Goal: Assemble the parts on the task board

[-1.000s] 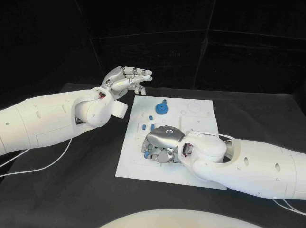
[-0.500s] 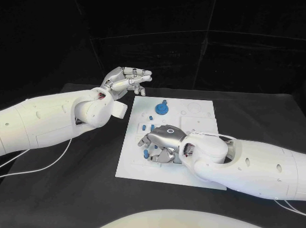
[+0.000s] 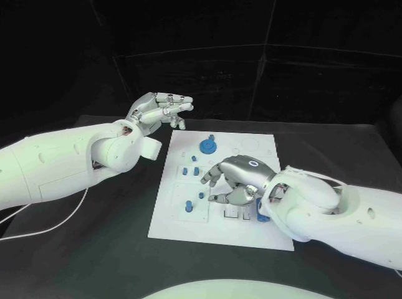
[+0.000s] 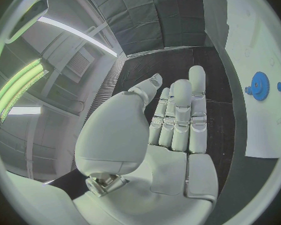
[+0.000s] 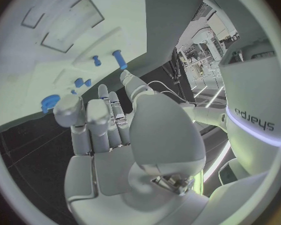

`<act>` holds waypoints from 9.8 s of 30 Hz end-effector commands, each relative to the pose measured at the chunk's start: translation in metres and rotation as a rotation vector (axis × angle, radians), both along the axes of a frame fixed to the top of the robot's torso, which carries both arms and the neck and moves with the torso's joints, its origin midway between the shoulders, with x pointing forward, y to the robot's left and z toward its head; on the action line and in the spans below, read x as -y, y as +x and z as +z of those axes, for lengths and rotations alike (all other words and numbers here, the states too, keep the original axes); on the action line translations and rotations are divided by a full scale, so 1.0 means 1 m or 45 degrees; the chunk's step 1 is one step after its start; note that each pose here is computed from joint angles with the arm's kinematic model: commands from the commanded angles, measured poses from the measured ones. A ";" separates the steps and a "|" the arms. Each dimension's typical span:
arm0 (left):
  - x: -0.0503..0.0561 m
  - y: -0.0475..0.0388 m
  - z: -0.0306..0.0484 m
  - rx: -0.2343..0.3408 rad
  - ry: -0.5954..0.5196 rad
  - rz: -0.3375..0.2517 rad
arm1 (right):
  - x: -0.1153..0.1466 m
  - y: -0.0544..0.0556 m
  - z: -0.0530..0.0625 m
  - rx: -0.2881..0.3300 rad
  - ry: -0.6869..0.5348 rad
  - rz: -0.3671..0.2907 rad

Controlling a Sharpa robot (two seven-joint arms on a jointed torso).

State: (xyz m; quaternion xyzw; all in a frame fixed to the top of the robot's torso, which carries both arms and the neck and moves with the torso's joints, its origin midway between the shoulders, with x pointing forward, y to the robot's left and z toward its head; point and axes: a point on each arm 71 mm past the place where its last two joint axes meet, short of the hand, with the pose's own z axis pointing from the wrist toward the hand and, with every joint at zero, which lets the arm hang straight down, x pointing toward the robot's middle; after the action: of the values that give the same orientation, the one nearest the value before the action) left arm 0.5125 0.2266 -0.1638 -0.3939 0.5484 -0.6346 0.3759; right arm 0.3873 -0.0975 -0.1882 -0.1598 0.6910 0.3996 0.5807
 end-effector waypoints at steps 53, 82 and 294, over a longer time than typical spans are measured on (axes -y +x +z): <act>-0.002 -0.0045 -0.0035 -0.021 -0.014 -0.010 | 0.114 -0.017 -0.054 -0.414 -0.317 -0.710; -0.001 -0.0045 -0.0042 -0.023 -0.014 -0.012 | 0.114 -0.025 -0.049 -0.509 0.065 -0.887; 0.002 -0.0113 -0.0097 -0.047 -0.039 -0.049 | 0.092 -0.025 -0.051 -0.425 -0.047 -0.736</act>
State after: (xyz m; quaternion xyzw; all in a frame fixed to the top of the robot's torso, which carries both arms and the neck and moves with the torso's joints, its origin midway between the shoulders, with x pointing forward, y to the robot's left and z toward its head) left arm 0.5017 0.2260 -0.1754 -0.4039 0.5570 -0.6353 0.3506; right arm 0.3617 -0.1900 -0.2386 0.0897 0.7972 0.2218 0.5544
